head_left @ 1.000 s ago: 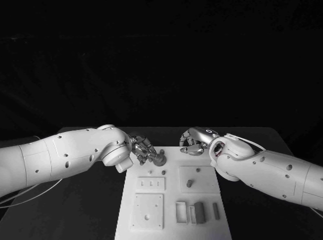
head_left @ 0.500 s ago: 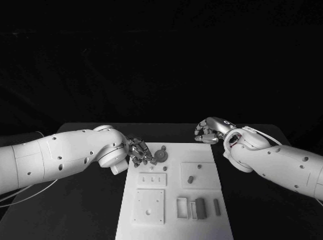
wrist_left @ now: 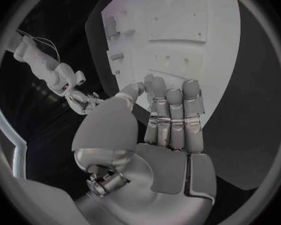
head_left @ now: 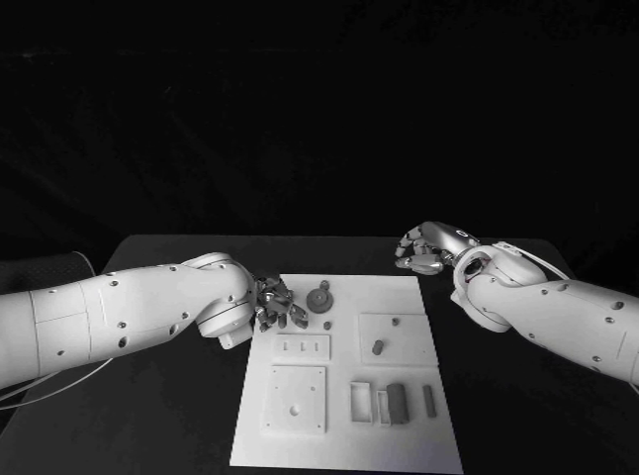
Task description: Assemble the parts on the task board
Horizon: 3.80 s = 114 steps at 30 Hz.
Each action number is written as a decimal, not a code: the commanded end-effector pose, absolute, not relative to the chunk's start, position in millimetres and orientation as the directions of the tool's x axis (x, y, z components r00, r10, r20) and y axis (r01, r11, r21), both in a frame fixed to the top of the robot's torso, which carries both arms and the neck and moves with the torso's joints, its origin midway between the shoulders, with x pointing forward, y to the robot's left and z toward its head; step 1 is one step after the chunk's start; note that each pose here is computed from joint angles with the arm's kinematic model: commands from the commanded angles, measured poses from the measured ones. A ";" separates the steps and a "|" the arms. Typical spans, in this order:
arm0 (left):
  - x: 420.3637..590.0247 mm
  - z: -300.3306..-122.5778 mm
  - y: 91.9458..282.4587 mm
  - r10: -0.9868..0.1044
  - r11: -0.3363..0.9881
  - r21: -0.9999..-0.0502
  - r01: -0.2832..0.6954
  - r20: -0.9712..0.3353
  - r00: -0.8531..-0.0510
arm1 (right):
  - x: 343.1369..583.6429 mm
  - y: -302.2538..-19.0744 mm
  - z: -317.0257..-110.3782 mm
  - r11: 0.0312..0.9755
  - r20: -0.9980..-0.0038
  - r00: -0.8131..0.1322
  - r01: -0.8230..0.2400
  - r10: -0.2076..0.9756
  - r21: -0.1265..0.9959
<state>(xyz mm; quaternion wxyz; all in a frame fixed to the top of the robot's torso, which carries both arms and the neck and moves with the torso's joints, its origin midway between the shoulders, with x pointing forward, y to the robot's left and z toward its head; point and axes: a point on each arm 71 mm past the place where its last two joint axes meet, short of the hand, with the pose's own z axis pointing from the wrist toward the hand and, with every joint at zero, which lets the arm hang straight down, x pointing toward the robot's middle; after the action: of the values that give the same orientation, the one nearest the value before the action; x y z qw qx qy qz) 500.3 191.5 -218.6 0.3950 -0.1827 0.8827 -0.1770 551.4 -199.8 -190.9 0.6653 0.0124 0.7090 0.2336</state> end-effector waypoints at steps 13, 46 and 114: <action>498.3 -225.1 184.3 -0.357 0.920 -0.377 -0.104 -0.702 -0.616 | 550.3 -202.6 -190.2 0.887 -0.934 -0.115 -0.293 0.338 0.357; 493.8 -239.8 166.6 -0.216 0.960 -0.280 -0.001 -0.741 -0.636 | 547.8 -198.6 -190.9 0.882 -0.933 -0.125 -0.302 0.339 0.361; 494.9 -252.4 163.7 -0.198 0.965 -0.262 0.004 -0.736 -0.647 | 545.7 -193.6 -193.5 0.880 -0.930 -0.142 -0.302 0.340 0.367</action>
<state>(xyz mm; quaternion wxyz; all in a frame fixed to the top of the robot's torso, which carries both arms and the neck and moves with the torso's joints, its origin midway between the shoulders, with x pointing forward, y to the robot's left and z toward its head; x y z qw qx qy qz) 495.3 166.5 -252.9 0.4171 -0.0589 0.8995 -0.1158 546.2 -194.9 -192.9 0.6582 0.0165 0.7119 0.2441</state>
